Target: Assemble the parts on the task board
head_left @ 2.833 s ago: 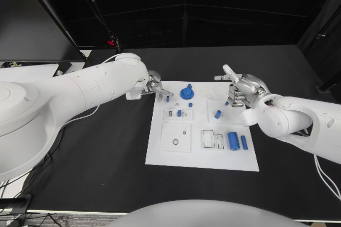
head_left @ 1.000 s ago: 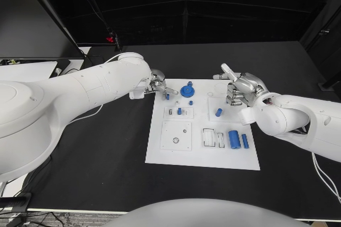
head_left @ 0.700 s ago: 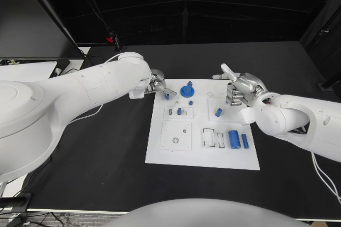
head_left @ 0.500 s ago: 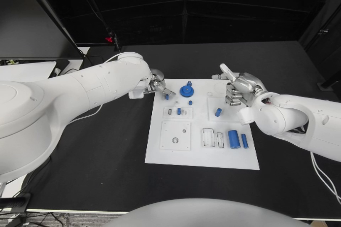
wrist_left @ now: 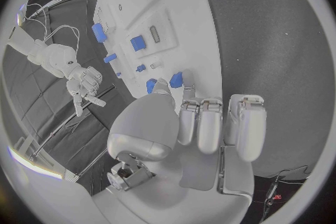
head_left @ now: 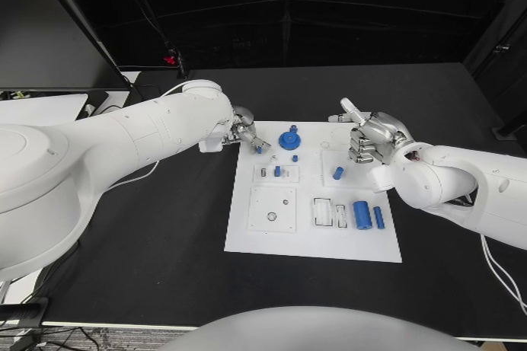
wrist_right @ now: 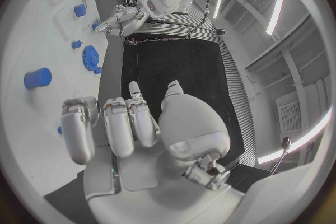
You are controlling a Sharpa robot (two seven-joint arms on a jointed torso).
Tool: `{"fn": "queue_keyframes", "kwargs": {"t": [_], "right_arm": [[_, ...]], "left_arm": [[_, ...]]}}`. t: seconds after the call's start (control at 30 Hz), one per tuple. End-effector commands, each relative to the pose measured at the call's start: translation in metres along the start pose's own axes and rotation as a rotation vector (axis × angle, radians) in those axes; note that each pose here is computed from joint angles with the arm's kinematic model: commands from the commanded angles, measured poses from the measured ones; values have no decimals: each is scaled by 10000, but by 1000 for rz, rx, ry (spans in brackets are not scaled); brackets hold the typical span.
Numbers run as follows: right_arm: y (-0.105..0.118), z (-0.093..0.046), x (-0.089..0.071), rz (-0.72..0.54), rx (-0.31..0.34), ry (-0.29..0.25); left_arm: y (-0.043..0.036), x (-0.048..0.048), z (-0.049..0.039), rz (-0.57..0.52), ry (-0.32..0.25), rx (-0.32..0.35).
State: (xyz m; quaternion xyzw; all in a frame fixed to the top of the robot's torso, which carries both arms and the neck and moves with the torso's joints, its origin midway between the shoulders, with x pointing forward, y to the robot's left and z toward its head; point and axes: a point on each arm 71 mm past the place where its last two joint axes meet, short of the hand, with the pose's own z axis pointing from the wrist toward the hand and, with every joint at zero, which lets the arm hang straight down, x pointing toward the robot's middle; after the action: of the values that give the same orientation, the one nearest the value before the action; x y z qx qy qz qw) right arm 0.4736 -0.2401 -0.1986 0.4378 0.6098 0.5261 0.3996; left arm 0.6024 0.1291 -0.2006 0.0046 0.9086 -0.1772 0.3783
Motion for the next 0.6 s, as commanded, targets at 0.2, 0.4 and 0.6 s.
{"fn": "queue_keyframes", "kwargs": {"t": [0.2,0.4,0.6], "right_arm": [[7,7,10,1,-1,13],[5,11,15,1,1,15],[2,12,13,1,3,15]], "left_arm": [[-13,-1,-3,5,12,2],[-25,3,-1,6,12,5],[-22,-4,0,5,7,5]]}}
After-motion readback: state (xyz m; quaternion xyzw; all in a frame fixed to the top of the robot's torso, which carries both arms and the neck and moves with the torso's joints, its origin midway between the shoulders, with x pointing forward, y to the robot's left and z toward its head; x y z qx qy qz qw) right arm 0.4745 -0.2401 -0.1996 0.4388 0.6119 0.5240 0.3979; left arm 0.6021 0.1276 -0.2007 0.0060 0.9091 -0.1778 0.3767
